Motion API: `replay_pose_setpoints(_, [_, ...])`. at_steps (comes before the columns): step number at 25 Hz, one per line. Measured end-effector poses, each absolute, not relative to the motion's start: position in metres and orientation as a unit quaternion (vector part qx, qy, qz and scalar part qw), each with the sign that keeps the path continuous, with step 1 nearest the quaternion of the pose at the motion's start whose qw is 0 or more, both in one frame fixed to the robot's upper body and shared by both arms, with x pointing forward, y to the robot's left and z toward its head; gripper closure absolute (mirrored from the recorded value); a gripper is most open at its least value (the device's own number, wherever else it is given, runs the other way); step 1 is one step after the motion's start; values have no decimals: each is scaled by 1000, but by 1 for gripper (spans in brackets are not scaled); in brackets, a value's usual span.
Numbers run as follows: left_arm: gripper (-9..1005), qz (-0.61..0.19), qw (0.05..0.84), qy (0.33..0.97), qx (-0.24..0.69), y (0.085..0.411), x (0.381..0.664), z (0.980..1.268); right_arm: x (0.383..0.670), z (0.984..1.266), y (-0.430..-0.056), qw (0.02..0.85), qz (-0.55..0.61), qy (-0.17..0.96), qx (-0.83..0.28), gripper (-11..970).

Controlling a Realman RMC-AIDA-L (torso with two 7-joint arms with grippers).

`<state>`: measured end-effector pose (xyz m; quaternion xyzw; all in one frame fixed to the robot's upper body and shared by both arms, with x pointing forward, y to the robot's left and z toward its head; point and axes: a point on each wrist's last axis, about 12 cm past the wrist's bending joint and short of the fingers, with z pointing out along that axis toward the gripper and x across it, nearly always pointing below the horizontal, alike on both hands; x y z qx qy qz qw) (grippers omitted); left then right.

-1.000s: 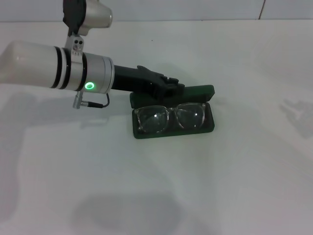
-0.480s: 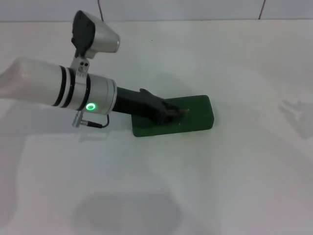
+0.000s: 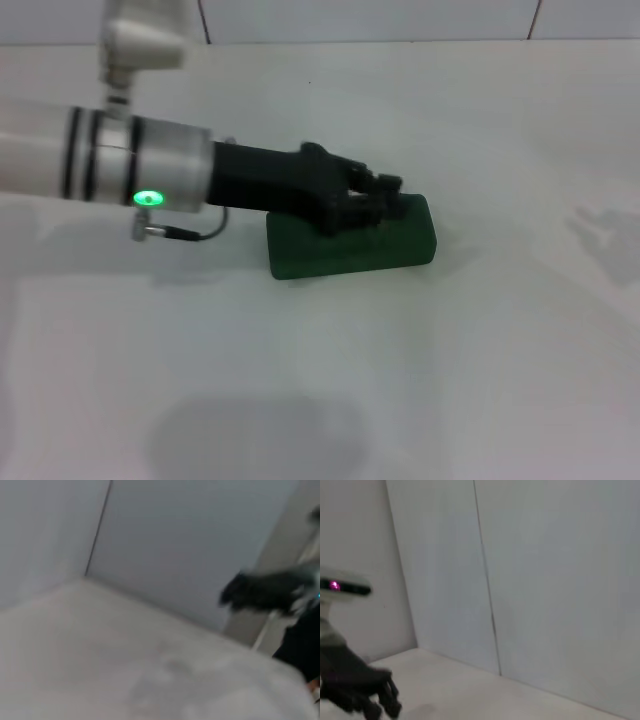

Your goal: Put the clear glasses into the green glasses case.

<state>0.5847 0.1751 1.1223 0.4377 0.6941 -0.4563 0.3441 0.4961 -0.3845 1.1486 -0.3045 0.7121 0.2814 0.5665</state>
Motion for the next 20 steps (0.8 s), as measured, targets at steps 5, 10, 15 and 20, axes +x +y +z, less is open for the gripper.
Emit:
replay_pose_setpoints(5, [732, -508, 444, 582, 455, 212, 553, 1150, 503, 1146, -368, 559, 306, 690, -343, 808])
replay_pose_setpoints(10, [555, -526, 464, 571, 426, 248, 530, 1155, 507, 1139, -337, 554, 370, 636, -389, 708])
replay_pose_setpoints(15, [431, -533, 474, 582, 391, 276, 511, 1145, 515, 1130, -294, 534, 429, 581, -440, 554])
replay_pose_setpoints(20, [338, -516, 448, 612, 399, 286, 500, 1132, 523, 1126, -267, 531, 456, 552, -452, 408])
